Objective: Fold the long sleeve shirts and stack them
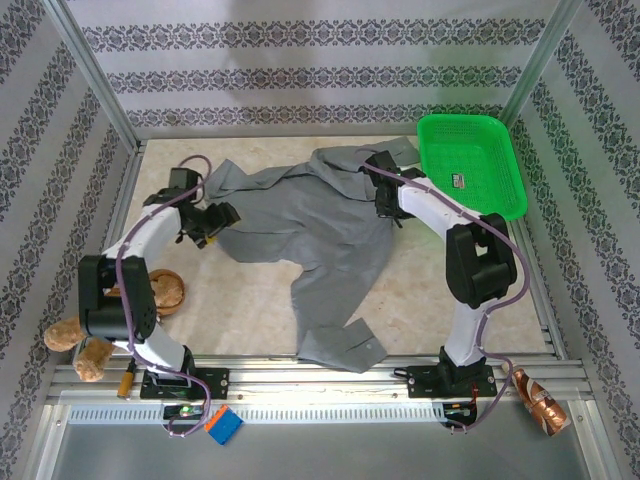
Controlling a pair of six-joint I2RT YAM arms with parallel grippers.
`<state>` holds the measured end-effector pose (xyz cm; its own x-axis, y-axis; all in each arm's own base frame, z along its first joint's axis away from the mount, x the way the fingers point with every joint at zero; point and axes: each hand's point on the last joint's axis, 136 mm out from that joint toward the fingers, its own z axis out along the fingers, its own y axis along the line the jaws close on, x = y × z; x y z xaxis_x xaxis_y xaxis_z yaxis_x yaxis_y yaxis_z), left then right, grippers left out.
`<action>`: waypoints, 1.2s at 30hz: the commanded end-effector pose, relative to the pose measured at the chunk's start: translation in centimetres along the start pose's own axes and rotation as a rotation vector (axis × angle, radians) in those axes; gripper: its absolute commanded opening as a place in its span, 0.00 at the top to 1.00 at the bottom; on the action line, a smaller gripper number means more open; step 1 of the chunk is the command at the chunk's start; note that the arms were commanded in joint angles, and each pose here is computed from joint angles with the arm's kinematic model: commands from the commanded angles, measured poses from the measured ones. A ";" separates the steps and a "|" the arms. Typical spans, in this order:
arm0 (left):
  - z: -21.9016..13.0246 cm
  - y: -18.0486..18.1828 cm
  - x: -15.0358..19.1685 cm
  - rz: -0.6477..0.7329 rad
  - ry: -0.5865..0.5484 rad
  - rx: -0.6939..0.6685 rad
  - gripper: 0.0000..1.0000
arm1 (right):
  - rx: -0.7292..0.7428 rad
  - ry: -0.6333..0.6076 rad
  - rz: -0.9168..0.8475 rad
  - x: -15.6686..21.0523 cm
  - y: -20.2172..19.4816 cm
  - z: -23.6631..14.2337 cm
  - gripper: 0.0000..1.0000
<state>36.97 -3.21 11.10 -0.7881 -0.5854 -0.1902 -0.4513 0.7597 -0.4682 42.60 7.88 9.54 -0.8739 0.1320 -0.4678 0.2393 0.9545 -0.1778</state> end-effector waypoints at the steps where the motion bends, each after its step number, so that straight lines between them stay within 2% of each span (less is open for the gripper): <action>1: -2.1 3.4 -0.4 -0.092 -0.003 -0.087 0.24 | -0.061 -0.065 0.009 -1.7 -0.1 -2.3 0.50; 4: -1.7 5.0 -0.1 -0.133 0.022 -0.102 0.25 | -0.182 -0.089 0.006 -1.8 1.9 -4.4 0.35; 10: 1.5 5.5 -0.4 -0.213 0.049 -0.043 0.31 | -0.452 -0.176 -0.144 -0.3 6.9 -11.5 0.17; 15: 3.9 4.9 -1.7 -0.221 0.043 0.002 0.41 | -0.552 -0.109 -0.188 3.3 8.7 -13.1 0.16; 24: 8.3 4.4 -2.0 -0.231 0.088 0.014 0.56 | -0.538 -0.020 -0.167 7.6 8.9 -10.8 0.15; 27: 8.8 3.5 -2.3 -0.198 0.094 0.013 0.62 | -0.511 0.025 -0.181 8.7 8.9 -9.3 0.16; 31: 9.3 2.1 -2.5 -0.139 0.108 -0.008 0.65 | -0.485 0.083 -0.200 10.2 9.4 -7.2 0.17; 36: 10.2 2.8 -1.9 -0.107 0.155 -0.081 0.73 | -0.477 0.119 -0.214 11.2 10.1 -5.4 0.18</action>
<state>40.96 -1.78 2.21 -0.7419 -0.6705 0.0009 -0.6117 0.6763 -0.4105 33.30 19.90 8.20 -0.9227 -0.0798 -0.3771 -0.1472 0.9771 0.1534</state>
